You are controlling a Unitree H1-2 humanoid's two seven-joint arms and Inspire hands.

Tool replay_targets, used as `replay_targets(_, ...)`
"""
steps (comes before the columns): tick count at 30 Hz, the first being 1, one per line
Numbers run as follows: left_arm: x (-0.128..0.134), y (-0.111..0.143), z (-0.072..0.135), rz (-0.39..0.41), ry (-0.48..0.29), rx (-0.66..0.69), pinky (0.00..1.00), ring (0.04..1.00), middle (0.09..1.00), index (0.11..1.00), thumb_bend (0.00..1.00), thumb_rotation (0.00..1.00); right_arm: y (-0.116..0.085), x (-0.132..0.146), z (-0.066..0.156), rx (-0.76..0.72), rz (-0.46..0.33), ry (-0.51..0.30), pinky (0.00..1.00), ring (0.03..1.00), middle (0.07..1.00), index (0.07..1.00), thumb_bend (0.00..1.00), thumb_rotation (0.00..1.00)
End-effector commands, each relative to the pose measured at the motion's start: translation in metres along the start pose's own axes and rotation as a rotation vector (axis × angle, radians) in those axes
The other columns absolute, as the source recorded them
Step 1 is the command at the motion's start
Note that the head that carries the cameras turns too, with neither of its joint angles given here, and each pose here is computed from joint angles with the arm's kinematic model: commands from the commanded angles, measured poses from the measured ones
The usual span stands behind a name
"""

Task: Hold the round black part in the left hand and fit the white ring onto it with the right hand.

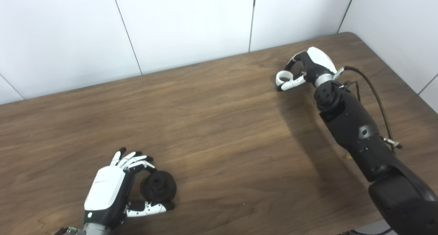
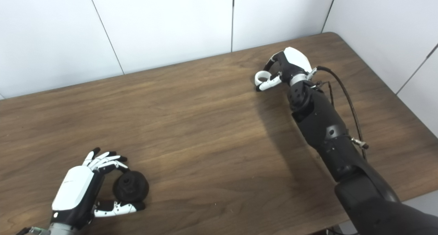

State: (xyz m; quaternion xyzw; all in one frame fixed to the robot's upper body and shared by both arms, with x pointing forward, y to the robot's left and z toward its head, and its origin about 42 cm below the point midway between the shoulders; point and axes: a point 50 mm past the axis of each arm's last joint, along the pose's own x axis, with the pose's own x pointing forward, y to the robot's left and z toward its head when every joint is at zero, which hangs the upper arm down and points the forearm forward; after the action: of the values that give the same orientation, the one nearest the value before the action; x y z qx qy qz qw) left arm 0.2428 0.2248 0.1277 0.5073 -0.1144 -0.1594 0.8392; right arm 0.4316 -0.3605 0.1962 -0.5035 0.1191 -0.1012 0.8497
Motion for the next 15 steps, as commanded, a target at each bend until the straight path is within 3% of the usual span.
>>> replay_targets(1, -0.006, 0.000, -0.009, -0.022, 0.031, 0.033, 1.00, 0.876, 0.768, 0.483, 0.52, 0.05, -0.025, 0.006, 0.009, -0.021, -0.069, -0.045, 0.95, 0.934, 0.829, 0.486, 0.52, 0.14)
replay_targets(8, -0.006, 0.000, -0.007, -0.021, 0.037, 0.031, 1.00, 0.875, 0.769, 0.483, 0.52, 0.05, -0.026, 0.001, 0.006, -0.031, -0.072, -0.066, 0.94, 0.928, 0.823, 0.486, 0.52, 0.14)
replay_targets(15, -0.006, -0.002, -0.003, -0.018, 0.028, 0.046, 1.00, 0.871, 0.766, 0.483, 0.52, 0.05, -0.031, -0.028, 0.038, -0.076, -0.042, -0.234, 0.93, 0.931, 0.830, 0.485, 0.52, 0.14)
